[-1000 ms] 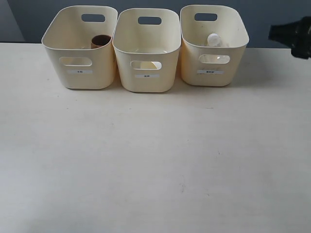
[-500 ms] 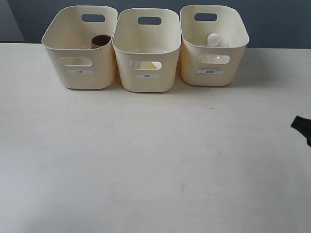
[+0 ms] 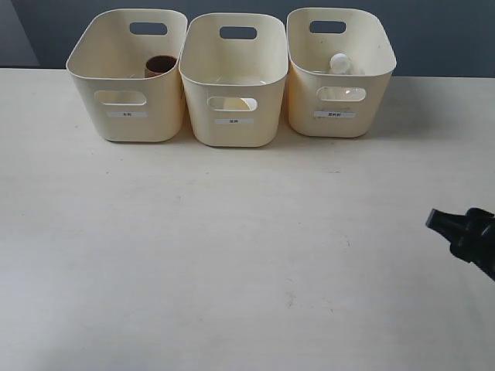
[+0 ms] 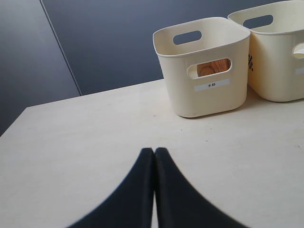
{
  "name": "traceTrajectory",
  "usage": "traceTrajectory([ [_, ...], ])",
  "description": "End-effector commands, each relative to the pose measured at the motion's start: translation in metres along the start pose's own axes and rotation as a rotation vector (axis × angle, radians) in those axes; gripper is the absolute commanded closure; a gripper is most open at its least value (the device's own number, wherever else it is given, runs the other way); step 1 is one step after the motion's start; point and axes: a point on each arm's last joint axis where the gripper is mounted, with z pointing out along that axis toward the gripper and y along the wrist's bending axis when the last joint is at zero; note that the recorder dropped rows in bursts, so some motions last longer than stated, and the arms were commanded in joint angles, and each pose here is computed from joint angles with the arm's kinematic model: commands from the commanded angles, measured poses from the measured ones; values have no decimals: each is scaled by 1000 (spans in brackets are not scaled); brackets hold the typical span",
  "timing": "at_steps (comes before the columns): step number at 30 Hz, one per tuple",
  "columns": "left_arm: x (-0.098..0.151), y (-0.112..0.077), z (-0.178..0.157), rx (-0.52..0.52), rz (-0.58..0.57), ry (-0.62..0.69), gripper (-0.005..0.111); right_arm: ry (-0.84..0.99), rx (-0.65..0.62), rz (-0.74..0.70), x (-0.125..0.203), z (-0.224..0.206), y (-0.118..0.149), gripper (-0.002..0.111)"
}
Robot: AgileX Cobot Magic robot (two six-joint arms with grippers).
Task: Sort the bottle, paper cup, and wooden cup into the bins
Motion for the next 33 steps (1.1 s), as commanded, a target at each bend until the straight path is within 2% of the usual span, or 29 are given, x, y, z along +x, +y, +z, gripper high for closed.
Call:
traceTrajectory([
  [1, 0, 0, 0, 2, -1, -8, 107, 75, -75, 28, 12, 1, 1, 53],
  [4, 0, 0, 0, 2, -1, -8, 107, 183, -81, 106, 27, 2, -3, 53],
  [17, 0, 0, 0, 2, -1, -10, 107, 183, -74, 110, 27, 2, -3, 53],
  [21, 0, 0, 0, 2, -1, -10, 107, 144, -71, 71, 23, 2, -4, 53],
  [28, 0, 0, 0, 2, -1, -10, 107, 34, -327, 97, 4, -29, -8, 53],
  [31, 0, 0, 0, 2, -1, -10, 107, -12, -438, 73, 12, -38, -23, 53],
  [33, 0, 0, 0, 2, -1, -10, 107, -27, -464, 85, 18, -39, -32, 53],
])
